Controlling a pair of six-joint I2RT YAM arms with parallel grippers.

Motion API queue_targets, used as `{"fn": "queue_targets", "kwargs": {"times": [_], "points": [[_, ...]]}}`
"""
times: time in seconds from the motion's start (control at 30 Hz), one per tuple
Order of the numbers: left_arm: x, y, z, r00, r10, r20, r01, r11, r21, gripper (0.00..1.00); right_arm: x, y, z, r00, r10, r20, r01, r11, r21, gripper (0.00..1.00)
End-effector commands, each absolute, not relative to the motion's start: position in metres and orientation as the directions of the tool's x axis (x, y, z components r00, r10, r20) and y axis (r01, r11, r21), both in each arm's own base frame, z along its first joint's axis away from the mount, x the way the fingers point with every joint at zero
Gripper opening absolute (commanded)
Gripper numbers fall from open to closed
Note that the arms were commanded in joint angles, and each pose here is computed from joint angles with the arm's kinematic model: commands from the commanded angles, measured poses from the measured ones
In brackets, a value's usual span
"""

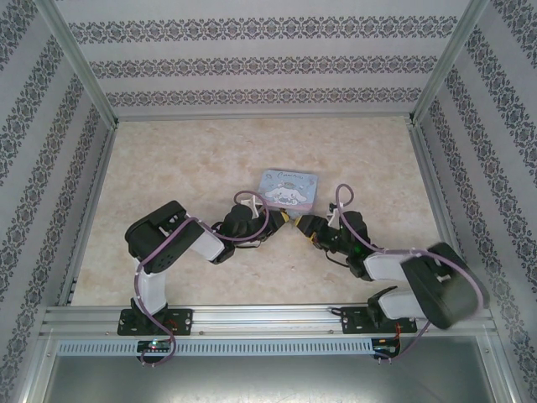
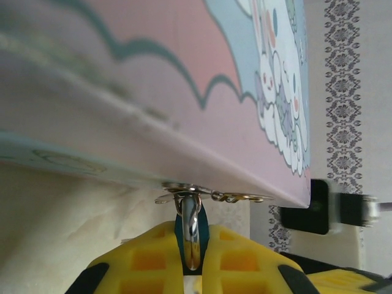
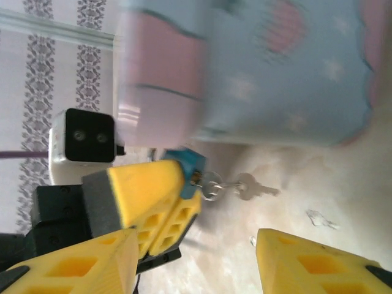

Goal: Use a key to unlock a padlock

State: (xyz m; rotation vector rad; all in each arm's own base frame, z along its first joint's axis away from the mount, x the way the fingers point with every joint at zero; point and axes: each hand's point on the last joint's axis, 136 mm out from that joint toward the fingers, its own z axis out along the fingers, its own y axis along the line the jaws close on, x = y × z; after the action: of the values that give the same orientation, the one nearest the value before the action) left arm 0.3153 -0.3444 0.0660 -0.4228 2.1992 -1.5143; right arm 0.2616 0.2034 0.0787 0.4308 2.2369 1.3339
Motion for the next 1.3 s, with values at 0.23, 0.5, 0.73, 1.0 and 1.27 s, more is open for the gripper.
{"fn": "queue_targets", "kwargs": {"times": [0.23, 0.5, 0.73, 1.0, 1.27], "points": [[0.307, -0.338, 0.036, -0.893, -0.440, -0.095, -0.130, 0.454, -0.881, 0.00, 0.251, 0.175, 0.095, -0.767, 0.075, -0.638, -0.236, 0.891, 0.388, 0.55], [0.301, -0.343, 0.044, -0.914, -0.403, -0.054, -0.159, 0.477, -0.864, 0.00, 0.242, 0.185, 0.080, -0.716, -0.163, -0.679, -0.377, 0.908, 0.180, 0.51], [0.296, -0.345, 0.051, -0.929, -0.369, -0.032, -0.171, 0.503, -0.847, 0.00, 0.245, 0.195, 0.070, -0.692, -0.251, -0.677, -0.420, 0.902, 0.095, 0.47], [0.295, -0.348, 0.058, -0.934, -0.357, -0.023, -0.171, 0.501, -0.849, 0.00, 0.254, 0.209, 0.062, -0.680, -0.300, -0.669, -0.444, 0.895, 0.050, 0.42], [0.295, -0.351, 0.063, -0.937, -0.349, -0.021, -0.167, 0.498, -0.851, 0.00, 0.262, 0.218, 0.055, -0.684, -0.314, -0.658, -0.447, 0.894, 0.038, 0.40]]}}
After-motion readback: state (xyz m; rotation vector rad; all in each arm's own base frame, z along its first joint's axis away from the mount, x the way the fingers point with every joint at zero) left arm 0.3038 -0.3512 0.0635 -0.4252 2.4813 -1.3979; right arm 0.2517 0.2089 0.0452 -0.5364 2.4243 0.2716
